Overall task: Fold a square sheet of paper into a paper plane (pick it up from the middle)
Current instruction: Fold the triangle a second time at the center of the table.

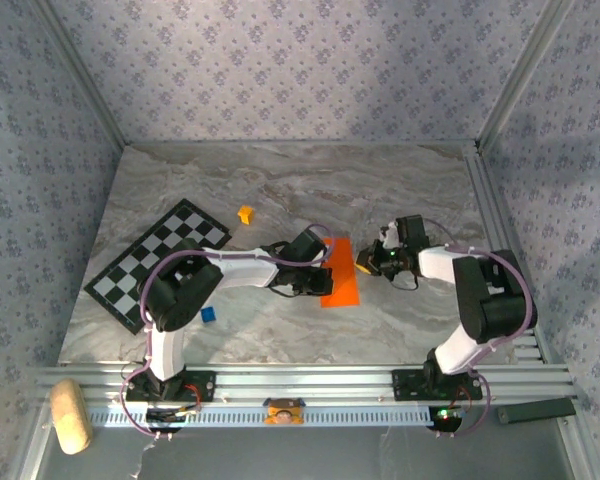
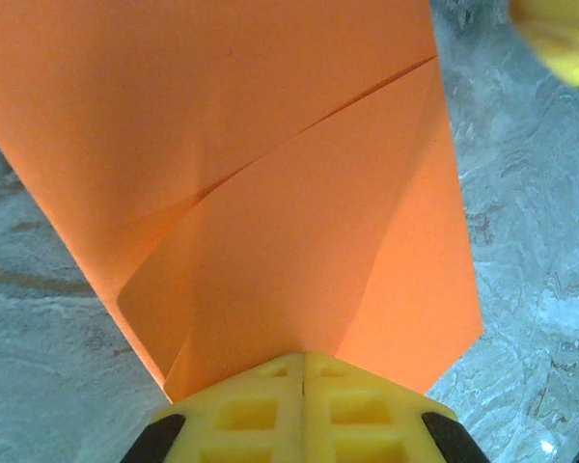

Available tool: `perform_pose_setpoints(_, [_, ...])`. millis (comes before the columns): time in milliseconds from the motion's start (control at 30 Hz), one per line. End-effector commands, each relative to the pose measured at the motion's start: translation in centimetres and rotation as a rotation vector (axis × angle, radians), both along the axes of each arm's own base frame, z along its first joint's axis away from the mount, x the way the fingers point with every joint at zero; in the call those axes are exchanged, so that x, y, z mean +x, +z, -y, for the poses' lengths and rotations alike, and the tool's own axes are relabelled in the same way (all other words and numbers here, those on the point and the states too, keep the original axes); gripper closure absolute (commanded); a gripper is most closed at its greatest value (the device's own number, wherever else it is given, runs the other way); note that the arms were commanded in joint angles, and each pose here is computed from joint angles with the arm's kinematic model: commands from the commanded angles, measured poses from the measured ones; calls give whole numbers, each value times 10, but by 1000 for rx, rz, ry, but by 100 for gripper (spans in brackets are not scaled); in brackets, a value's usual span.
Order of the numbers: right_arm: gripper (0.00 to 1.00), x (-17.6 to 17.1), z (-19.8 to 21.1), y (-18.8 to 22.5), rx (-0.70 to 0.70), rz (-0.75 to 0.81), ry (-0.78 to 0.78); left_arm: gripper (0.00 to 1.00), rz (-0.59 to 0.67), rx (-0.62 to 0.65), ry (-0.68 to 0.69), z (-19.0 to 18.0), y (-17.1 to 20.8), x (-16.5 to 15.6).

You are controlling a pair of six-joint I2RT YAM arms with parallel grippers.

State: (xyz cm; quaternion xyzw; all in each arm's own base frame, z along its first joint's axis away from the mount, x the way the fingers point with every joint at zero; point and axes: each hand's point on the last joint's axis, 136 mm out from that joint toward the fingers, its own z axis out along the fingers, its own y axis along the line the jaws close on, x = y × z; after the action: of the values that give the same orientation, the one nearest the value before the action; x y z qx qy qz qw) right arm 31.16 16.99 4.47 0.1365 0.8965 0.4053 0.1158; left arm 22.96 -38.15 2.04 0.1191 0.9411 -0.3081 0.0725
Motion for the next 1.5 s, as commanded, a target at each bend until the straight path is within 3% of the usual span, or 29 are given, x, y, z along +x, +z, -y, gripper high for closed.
perform_pose_setpoints(0, [98,-10,-17,9,25,13,82,100,-62,180,-1,-36,-33,-20])
perform_pose_setpoints(167, [99,-20,-31,-11,-9,-47,138,100,-59,184,-6,-37,-33,-21])
perform_pose_setpoints(333, [100,-26,-9,-47,-126,-146,93,100,-44,163,-6,-33,-25,-17])
perform_pose_setpoints(667, [100,-38,-2,-62,-125,-185,67,98,36,36,38,-3,45,8])
perform_pose_setpoints(800, [100,-40,-1,-65,-130,-194,54,98,5,-36,77,11,65,13])
perform_pose_setpoints(1067, [100,-39,-1,-65,-127,-193,42,100,-117,-106,76,37,48,8])
perform_pose_setpoints(1467, [100,-43,-1,-68,-128,-203,48,99,-98,-76,86,36,12,11])
